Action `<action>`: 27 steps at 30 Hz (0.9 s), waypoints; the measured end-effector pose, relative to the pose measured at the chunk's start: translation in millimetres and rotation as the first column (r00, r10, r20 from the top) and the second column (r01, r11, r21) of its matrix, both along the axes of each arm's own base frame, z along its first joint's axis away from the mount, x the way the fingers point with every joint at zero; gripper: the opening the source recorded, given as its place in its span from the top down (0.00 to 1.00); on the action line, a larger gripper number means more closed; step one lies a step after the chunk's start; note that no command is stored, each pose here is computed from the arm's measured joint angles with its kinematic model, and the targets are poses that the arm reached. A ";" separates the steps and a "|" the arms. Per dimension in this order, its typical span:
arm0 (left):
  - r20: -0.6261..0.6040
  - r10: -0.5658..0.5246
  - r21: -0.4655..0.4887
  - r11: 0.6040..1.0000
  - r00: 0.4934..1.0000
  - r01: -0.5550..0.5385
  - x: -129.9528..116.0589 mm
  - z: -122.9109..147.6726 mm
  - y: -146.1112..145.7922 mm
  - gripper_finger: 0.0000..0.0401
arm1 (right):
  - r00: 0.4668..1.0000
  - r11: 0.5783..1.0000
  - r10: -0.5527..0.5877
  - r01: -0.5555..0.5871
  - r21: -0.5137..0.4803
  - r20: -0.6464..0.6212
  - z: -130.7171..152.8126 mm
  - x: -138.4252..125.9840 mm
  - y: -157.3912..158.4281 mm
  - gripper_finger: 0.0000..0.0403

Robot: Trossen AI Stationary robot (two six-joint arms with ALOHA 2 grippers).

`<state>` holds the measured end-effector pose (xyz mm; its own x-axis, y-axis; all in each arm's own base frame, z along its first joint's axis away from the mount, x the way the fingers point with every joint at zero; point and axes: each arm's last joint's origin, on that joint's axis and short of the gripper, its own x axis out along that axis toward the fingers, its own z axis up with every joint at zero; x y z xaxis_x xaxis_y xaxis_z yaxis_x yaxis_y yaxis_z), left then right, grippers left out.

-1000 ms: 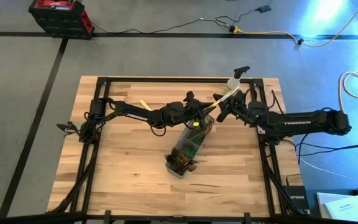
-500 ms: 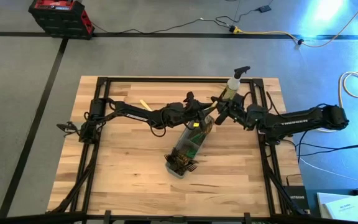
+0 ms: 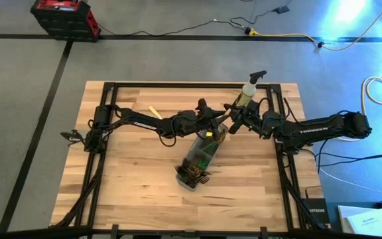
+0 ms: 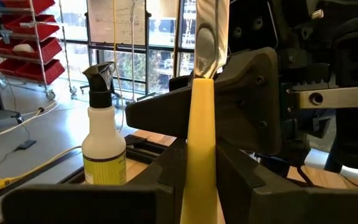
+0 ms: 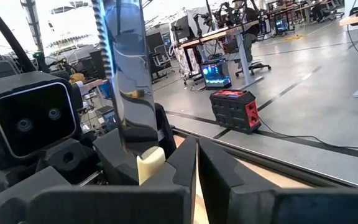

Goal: Sort silverware
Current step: Put the table knife into the silverware tray

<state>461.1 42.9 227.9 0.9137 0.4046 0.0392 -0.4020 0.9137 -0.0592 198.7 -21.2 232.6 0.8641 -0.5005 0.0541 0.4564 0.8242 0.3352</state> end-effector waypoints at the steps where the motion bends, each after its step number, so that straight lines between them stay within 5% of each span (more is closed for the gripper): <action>1: -0.002 -0.001 0.000 1.000 1.000 0.001 0.0 -0.2 0.0 0.85 | 1.000 1.000 0.004 -0.004 0.000 0.000 0.0 0.1 0.1 1.00; 21: -0.010 -0.004 0.008 1.000 1.000 0.004 0.6 -1.4 -3.8 0.73 | 1.000 1.000 0.016 -0.016 0.002 -0.002 0.5 0.6 0.7 1.00; 27: -0.034 0.040 0.087 0.996 0.999 -0.037 -4.0 10.4 -3.7 0.73 | 1.000 1.000 0.027 -0.027 0.002 -0.007 0.1 0.8 1.0 1.00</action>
<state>457.2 39.2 238.3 0.8989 0.4360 0.0435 -0.4374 0.8986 0.0340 199.6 -20.2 232.8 0.8778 -0.4767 0.0472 0.4359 0.8358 0.3337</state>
